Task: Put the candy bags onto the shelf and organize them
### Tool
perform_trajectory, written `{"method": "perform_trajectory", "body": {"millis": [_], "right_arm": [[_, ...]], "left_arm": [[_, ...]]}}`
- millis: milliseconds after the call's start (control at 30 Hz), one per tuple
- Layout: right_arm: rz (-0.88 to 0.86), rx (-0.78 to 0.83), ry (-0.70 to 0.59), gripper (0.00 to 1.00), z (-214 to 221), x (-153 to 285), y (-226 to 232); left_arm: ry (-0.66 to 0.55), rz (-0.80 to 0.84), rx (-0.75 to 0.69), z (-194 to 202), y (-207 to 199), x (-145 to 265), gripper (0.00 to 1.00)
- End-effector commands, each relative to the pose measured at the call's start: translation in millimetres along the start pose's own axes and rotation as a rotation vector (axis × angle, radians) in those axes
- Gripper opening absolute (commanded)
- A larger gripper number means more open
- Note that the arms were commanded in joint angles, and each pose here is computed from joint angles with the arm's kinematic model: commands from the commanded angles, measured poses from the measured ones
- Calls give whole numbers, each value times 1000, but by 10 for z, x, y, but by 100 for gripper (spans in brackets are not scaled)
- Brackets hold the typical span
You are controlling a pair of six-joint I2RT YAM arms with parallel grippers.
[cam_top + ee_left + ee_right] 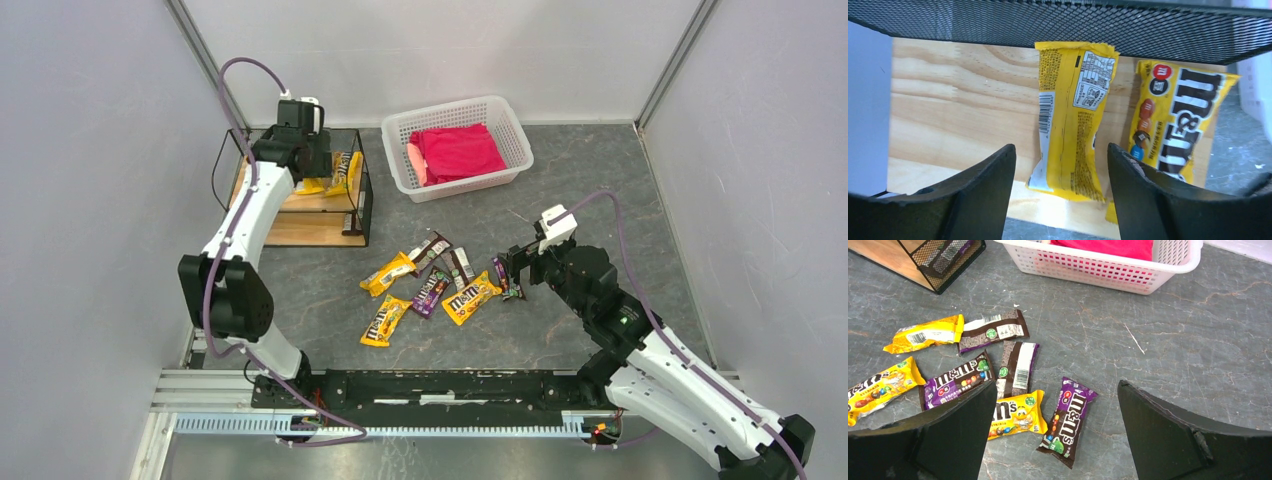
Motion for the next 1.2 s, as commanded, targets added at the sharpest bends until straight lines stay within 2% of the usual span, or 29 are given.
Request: {"method": "perform_trajectory", "body": {"millis": [0, 133, 267, 433, 567, 667, 767, 900, 1067, 1167], "right_arm": [[-26, -33, -100, 98, -392, 20, 81], [-22, -33, -103, 98, -444, 7, 85], [-22, -37, -104, 98, -501, -8, 98], [-6, -29, -98, 98, -541, -23, 80], [13, -42, -84, 98, -525, -60, 66], [16, -74, -77, 98, -510, -87, 76], [16, -111, -68, 98, -480, -102, 92], [22, -148, -53, 98, -410, -104, 92], [42, -178, -26, 98, -299, -83, 61], [56, -193, -28, 98, -270, -65, 33]], "left_arm": [[-174, 40, 94, -467, 134, 612, 78], [-248, 149, 142, -550, 51, 981, 90], [-306, 365, 151, -488, -230, 1336, 98], [-348, 699, 155, -232, -690, 1772, 100], [-264, 881, 176, 151, -1162, 1857, 100], [-161, 941, 45, 630, -1834, 1971, 100], [-63, 995, -46, 1134, -2340, 2099, 100], [1, 939, -92, 1633, -2575, 2077, 100], [93, 614, -63, 2009, -2222, 1635, 100], [144, 522, -84, 2171, -2123, 1476, 100]]}}
Point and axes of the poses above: each gripper's point midway between its finger pads, its own x axis back along the fingers, its own y axis along the line the jaws close on, z = x × y, the point moved 1 cm from there along x, back along the fingers, and after that the axes turned 7 degrees about -x, right-handed, at the moved point
